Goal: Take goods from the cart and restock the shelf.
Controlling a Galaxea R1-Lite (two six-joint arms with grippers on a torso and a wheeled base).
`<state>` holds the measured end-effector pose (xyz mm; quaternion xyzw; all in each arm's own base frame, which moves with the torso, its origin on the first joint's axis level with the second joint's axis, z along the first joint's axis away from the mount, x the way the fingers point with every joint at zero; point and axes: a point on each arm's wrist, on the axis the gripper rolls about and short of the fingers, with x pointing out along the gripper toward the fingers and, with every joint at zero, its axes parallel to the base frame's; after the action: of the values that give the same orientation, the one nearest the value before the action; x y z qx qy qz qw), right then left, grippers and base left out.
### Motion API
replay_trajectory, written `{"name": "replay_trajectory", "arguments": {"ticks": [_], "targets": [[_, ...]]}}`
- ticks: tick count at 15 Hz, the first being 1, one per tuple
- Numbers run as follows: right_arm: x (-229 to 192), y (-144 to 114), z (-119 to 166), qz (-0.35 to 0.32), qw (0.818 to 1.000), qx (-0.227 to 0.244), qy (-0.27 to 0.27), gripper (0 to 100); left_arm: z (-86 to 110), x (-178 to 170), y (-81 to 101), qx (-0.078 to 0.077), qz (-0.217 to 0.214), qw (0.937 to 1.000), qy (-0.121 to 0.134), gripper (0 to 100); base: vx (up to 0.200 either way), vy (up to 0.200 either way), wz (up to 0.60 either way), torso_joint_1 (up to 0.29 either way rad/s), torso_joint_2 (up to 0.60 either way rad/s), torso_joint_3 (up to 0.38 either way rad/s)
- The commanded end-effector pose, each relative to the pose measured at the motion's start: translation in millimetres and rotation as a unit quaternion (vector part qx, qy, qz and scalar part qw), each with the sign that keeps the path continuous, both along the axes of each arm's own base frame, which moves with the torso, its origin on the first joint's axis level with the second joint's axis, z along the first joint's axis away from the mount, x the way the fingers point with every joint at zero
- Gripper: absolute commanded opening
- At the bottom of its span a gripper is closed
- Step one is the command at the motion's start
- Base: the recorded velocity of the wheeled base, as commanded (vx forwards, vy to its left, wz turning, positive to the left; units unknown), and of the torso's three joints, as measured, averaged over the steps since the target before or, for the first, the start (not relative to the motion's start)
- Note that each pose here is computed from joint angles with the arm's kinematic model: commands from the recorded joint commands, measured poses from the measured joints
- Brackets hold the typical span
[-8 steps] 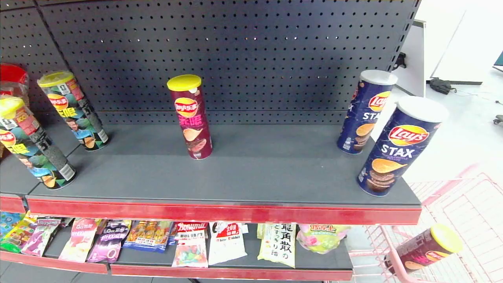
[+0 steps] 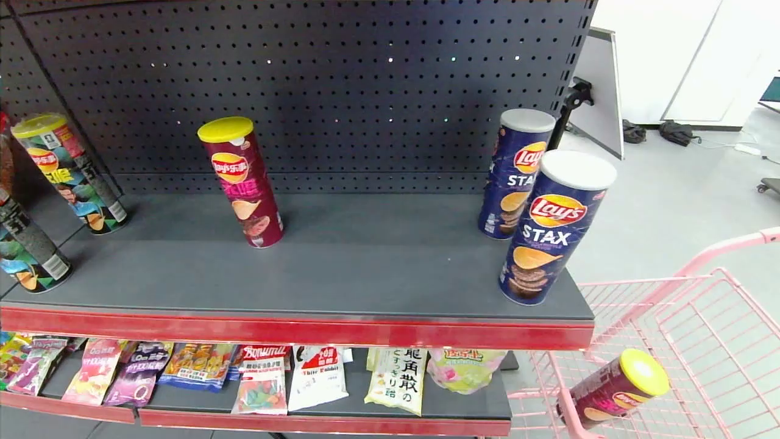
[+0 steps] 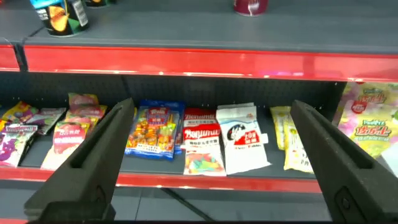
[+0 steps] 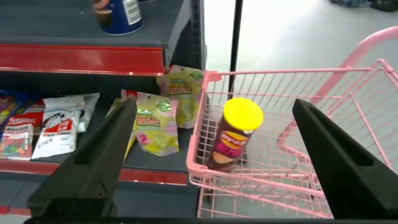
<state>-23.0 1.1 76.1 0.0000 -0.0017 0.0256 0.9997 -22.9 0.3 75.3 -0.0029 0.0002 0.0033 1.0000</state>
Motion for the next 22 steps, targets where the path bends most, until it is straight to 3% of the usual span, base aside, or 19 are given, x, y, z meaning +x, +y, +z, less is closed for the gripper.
{"name": "replay_trajectory", "arguments": {"ticks": [1, 8, 16, 22], "targets": [[0.0, 0.0, -0.1, 0.0, 1.0, 0.0, 0.0, 100, 0.2, 0.1, 0.0, 0.0, 0.001, 1.0, 0.0, 100, 0.0, 0.0, -0.6, -0.002, 0.0, 0.002], [0.0, 0.0, -0.1, 0.0, 1.0, 0.0, 0.0, 100, 0.2, 0.1, 0.0, 0.0, 0.001, 1.0, 0.0, 100, 0.0, 0.0, -0.6, 0.004, 0.01, 0.002], [0.0, 0.0, -0.1, 0.0, 1.0, 0.002, 0.0, 100, 0.0, 0.1, 0.0, 0.0, 0.001, 1.0, 0.001, 100, 0.0, 0.0, 0.0, -0.008, 0.01, 0.013], [0.0, 0.0, -0.1, 0.0, 1.0, 0.002, 0.0, 100, 0.2, 0.1, 0.0, 0.0, 0.001, 1.0, 0.0, 100, 0.0, 0.0, 0.0, -0.129, 0.35, 0.211]]}}
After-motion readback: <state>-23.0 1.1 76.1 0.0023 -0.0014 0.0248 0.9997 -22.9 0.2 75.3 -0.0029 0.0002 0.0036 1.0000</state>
